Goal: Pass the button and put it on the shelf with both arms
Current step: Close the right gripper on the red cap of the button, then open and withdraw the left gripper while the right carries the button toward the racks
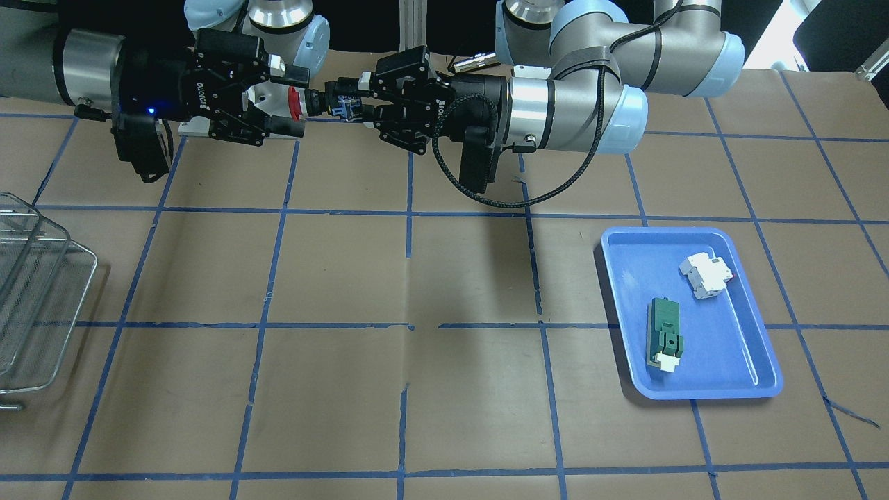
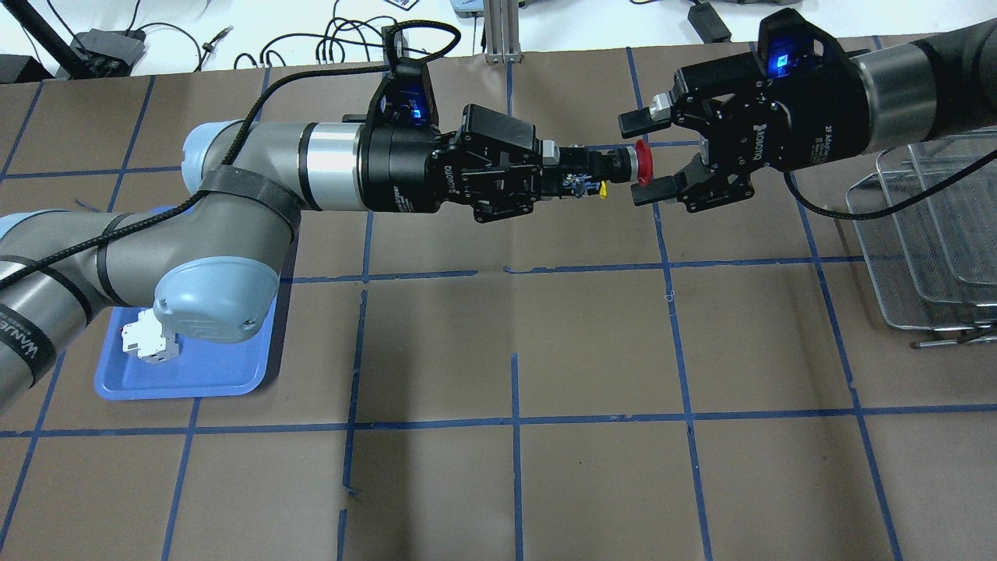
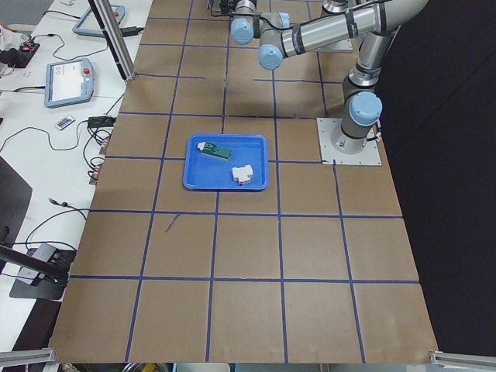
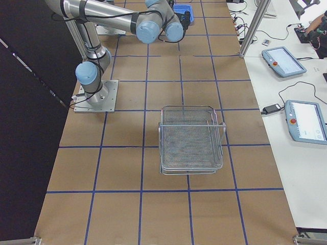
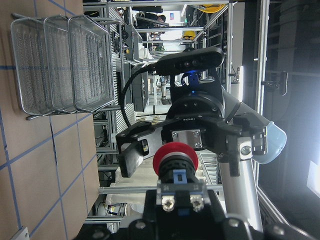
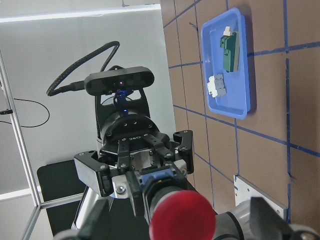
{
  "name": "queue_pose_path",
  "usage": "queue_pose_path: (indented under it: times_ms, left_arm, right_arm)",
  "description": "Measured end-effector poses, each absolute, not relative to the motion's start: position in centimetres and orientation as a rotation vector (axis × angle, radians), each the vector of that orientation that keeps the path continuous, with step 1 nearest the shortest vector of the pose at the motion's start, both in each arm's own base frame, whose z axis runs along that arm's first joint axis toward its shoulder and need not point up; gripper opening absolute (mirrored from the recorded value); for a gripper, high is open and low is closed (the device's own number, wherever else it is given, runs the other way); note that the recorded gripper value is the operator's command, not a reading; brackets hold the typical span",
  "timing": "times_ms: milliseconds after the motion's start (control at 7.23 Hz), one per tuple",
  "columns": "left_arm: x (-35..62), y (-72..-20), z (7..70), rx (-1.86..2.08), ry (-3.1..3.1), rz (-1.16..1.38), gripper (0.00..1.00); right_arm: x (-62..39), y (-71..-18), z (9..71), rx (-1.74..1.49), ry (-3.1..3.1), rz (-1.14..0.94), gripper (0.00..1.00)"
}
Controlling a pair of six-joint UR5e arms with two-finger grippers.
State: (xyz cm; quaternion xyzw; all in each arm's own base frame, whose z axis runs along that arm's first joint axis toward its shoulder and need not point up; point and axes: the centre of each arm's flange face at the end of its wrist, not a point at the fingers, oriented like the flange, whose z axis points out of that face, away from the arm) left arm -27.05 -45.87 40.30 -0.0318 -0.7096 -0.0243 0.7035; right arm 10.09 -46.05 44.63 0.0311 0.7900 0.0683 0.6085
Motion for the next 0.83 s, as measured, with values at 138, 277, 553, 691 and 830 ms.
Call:
queue_pose_path:
  times_ms: [138,277,553,691,830]
  left_arm:
    - [-27.06,-45.87,40.31,-0.070,-1.579,-0.055,0.00]
    - [-27.07,-45.87,40.31,-0.070,-1.579,-0.055,0.00]
    - [-27.08,-45.89,40.32,-0.072,-1.580,-0.054,0.00]
    - [-27.08,-45.90,40.29,-0.071,-1.580,-0.055,0.01]
    - [-27.08,-45.90,40.26,-0.071,-1.580,-0.055,0.30]
  right_arm:
    - [10.24,-45.56,44.67,0.097,1.811,0.190,0.40]
    - [10.31,-45.27,44.71,0.111,1.803,0.210,0.34]
    - [10.31,-45.23,44.88,0.111,1.802,0.212,0.33]
    - [10.29,-45.30,45.00,0.107,1.805,0.207,0.33]
    - [10.25,-45.37,45.05,0.104,1.807,0.202,0.33]
